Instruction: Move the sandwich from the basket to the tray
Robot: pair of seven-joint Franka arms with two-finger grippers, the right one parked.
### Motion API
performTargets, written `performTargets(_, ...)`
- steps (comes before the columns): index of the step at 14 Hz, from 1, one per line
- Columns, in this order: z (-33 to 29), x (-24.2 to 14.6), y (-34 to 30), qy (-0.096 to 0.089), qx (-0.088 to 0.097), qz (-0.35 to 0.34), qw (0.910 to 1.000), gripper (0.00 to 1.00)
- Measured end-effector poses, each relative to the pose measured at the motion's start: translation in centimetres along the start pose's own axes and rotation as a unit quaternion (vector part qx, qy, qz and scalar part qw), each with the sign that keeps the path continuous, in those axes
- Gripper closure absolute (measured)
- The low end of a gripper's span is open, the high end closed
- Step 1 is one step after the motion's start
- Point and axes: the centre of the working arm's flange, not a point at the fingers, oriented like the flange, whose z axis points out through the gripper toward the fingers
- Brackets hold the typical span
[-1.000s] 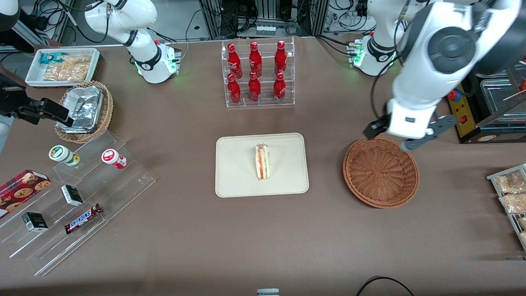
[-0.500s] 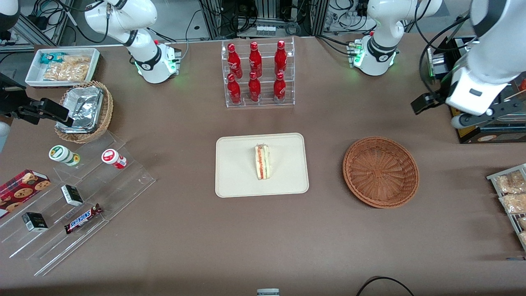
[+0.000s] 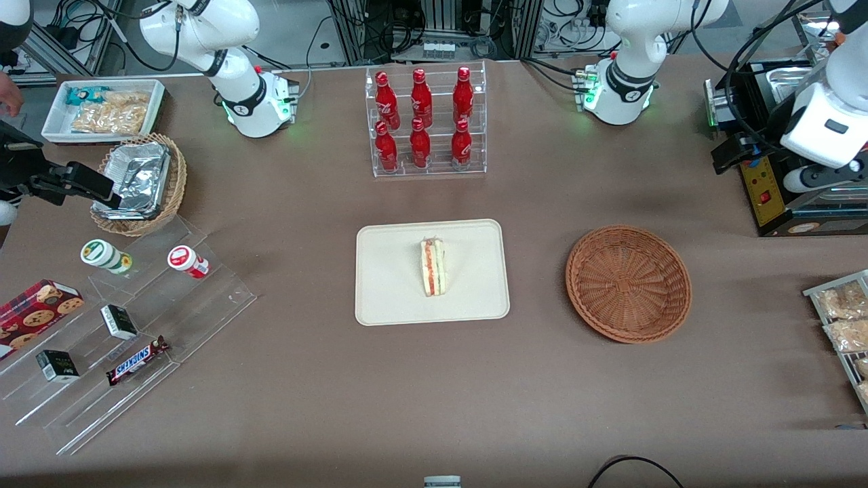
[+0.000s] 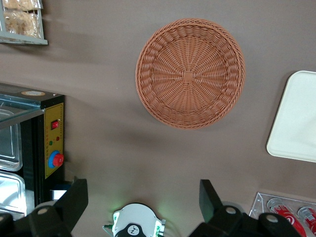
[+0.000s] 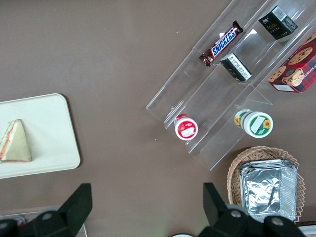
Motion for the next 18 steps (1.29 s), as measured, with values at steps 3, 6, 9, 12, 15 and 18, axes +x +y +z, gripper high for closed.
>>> performTargets(3,-0.3,0.3,-1.2,0.007,-0.006,0.045,0.9990,0.00)
performTargets(6,-0.5,0.8,-2.8,0.017,-0.011,0.044,0.9988,0.00)
performTargets(9,-0.7,1.2,-2.9,0.032,-0.014,0.043,0.9985,0.00)
performTargets(12,-0.6,1.9,-2.8,0.045,-0.017,0.043,0.9979,0.00)
performTargets(15,-0.2,2.6,-2.5,0.048,-0.026,0.044,0.9976,0.00)
performTargets(18,-0.2,2.7,-2.4,0.049,-0.045,0.043,0.9969,0.00)
